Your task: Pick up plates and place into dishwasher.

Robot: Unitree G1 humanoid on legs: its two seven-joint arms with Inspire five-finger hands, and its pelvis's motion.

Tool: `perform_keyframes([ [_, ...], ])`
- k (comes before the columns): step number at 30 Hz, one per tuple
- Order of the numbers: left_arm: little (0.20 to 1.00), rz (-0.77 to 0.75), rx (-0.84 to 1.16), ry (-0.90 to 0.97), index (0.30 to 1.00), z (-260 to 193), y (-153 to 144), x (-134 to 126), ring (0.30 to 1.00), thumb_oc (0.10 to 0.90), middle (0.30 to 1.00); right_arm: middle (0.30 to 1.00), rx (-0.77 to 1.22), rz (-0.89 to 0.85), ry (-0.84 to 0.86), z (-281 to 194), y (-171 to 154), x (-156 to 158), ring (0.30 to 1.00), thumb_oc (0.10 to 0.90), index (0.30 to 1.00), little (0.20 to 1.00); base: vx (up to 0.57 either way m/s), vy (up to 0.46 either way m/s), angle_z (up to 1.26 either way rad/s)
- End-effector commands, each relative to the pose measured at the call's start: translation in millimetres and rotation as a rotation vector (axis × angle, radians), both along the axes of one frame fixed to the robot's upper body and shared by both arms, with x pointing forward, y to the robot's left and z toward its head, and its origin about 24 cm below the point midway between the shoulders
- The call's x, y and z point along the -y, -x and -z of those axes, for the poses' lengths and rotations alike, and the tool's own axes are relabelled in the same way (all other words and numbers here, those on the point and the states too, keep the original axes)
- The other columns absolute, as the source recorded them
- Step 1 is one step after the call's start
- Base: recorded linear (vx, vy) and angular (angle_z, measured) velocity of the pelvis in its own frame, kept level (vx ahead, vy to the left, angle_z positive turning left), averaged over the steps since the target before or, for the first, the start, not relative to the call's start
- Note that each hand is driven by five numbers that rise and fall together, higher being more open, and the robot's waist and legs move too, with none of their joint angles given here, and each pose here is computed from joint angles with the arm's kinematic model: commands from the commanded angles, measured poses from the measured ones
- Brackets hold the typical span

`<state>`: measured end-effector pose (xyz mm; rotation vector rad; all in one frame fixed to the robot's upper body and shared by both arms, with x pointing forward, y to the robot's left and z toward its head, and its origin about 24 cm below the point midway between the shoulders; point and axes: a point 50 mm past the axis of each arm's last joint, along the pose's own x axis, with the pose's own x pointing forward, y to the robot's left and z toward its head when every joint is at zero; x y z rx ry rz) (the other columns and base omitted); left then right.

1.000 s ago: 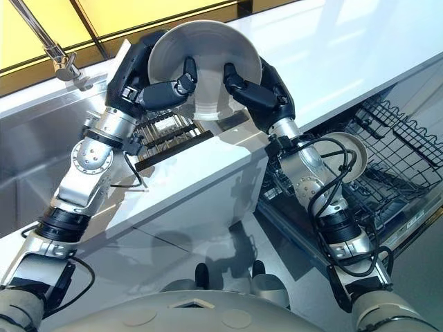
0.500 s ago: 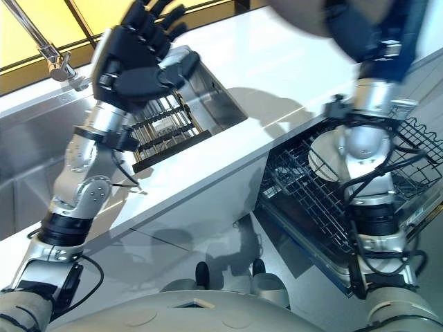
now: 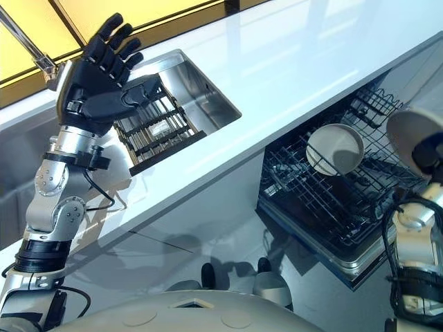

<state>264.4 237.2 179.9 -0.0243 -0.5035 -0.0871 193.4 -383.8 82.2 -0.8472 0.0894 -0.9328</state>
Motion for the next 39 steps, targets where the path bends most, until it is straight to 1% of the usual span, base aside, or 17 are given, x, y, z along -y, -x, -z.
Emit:
perform_keyframes([
  [1,0.9,-0.211,0.168,-0.141,0.9,-40,3,-30,0.9,0.8,0.9,0.3,0.104,-0.105,0.116,-47,-21,-3,0.3,0.1,0.3,0.2,-0.06,0.012,-0.04],
  [2,0.9,-0.283,0.154,-0.147,0.9,-37,1,-42,0.9,0.8,0.9,0.3,0.064,-0.127,0.072,-36,-22,-6,0.3,0.1,0.3,0.2,-0.05,0.015,-0.09],
  [4,0.9,-0.337,0.141,-0.139,0.9,-33,-2,-53,0.9,0.8,0.9,0.3,0.029,-0.151,0.036,-26,-25,-11,0.3,0.1,0.3,0.2,-0.02,0.016,-0.15],
  [9,0.9,-0.408,0.108,-0.078,0.9,-21,-6,-65,0.9,0.8,0.9,0.3,-0.051,-0.205,-0.013,-4,-36,-29,0.3,0.1,0.3,0.2,0.0,0.007,-0.07],
  [16,0.9,-0.409,0.051,-0.052,0.9,-3,-13,-59,0.9,0.8,0.9,0.3,-0.079,-0.257,-0.113,18,-52,-54,0.3,0.1,0.3,0.2,0.01,0.003,0.01],
  [21,0.9,-0.389,0.022,-0.078,0.9,6,-15,-52,0.9,0.8,0.9,0.3,0.021,-0.279,-0.149,12,-66,-72,0.3,0.1,0.3,0.2,0.02,-0.003,0.03],
  [23,0.9,-0.38,0.016,-0.079,0.9,8,-15,-50,0.9,0.8,0.9,0.3,0.032,-0.289,-0.149,12,-70,-79,0.3,0.1,0.3,0.2,0.03,0.001,0.09],
  [33,0.9,-0.345,-0.012,-0.083,0.9,12,-17,-45,0.9,0.8,0.9,0.3,-0.1,-0.302,-0.22,35,-80,-92,0.3,0.1,0.3,0.2,0.03,0.001,0.12],
  [34,0.9,-0.335,-0.018,-0.087,0.9,13,-18,-43,0.9,0.8,0.9,0.493,-0.118,-0.303,-0.24,39,-83,-95,0.493,0.325,0.493,0.425,0.06,-0.004,0.14],
  [35,0.9,-0.325,-0.021,-0.09,0.9,13,-19,-41,0.9,0.8,0.9,0.794,-0.124,-0.305,-0.243,40,-86,-98,0.794,0.676,0.794,0.776,0.05,-0.003,0.18],
  [36,0.9,-0.317,-0.025,-0.091,0.9,13,-19,-39,0.9,0.8,0.9,0.9,-0.129,-0.31,-0.247,41,-88,-101,0.9,0.8,0.9,0.9,0.03,-0.004,0.27],
  [39,0.9,-0.298,-0.028,-0.099,0.9,14,-20,-36,0.9,0.8,0.9,0.9,-0.138,-0.328,-0.247,40,-95,-110,0.9,0.8,0.9,0.9,0.01,-0.001,0.16],
])
